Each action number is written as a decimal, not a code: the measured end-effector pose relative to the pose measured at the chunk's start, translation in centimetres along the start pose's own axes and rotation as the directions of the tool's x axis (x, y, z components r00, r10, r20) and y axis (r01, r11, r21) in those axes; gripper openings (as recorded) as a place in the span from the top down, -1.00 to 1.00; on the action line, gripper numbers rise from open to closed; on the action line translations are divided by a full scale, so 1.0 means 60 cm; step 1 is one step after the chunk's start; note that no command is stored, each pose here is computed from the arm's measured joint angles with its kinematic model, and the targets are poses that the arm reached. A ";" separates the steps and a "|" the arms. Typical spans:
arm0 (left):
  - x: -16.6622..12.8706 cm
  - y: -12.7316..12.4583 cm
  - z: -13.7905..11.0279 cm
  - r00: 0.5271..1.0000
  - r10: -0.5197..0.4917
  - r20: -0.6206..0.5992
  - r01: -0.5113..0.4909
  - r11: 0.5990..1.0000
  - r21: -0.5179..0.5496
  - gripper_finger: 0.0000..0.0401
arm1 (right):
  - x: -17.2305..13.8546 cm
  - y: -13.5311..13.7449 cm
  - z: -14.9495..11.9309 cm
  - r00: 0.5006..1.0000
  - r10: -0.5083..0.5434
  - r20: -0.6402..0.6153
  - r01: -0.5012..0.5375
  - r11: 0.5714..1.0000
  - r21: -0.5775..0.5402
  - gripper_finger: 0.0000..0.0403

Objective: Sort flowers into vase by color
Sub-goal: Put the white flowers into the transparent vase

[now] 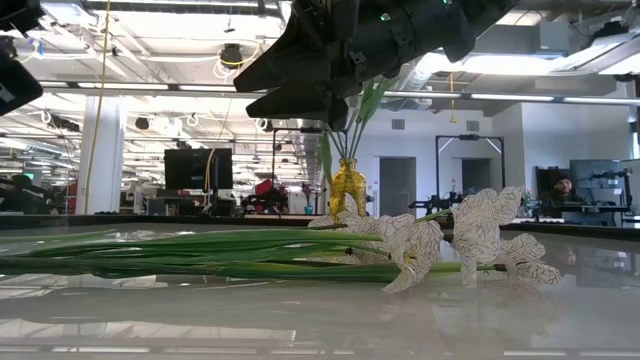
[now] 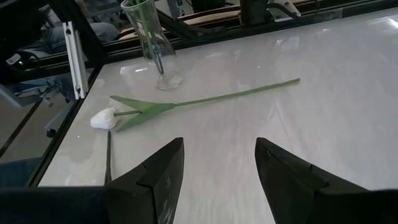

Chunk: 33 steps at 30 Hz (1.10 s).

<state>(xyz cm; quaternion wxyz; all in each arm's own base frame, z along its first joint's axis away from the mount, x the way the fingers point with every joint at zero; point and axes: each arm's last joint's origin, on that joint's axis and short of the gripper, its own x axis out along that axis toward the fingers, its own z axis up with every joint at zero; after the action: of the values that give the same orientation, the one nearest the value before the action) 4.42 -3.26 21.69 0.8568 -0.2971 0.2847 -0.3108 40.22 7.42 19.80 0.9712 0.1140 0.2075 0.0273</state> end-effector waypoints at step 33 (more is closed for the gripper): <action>-0.104 -0.023 0.028 0.711 0.604 0.360 -0.578 0.794 -0.192 0.17 | -0.006 0.057 0.054 0.987 0.094 -0.133 -0.097 0.995 -0.020 -0.11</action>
<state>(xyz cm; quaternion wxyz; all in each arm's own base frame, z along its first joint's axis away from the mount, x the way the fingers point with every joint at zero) 1.01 0.80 25.61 0.9403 -0.2755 0.1917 0.0571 41.19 10.06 23.61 0.9544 0.1091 0.2650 0.0839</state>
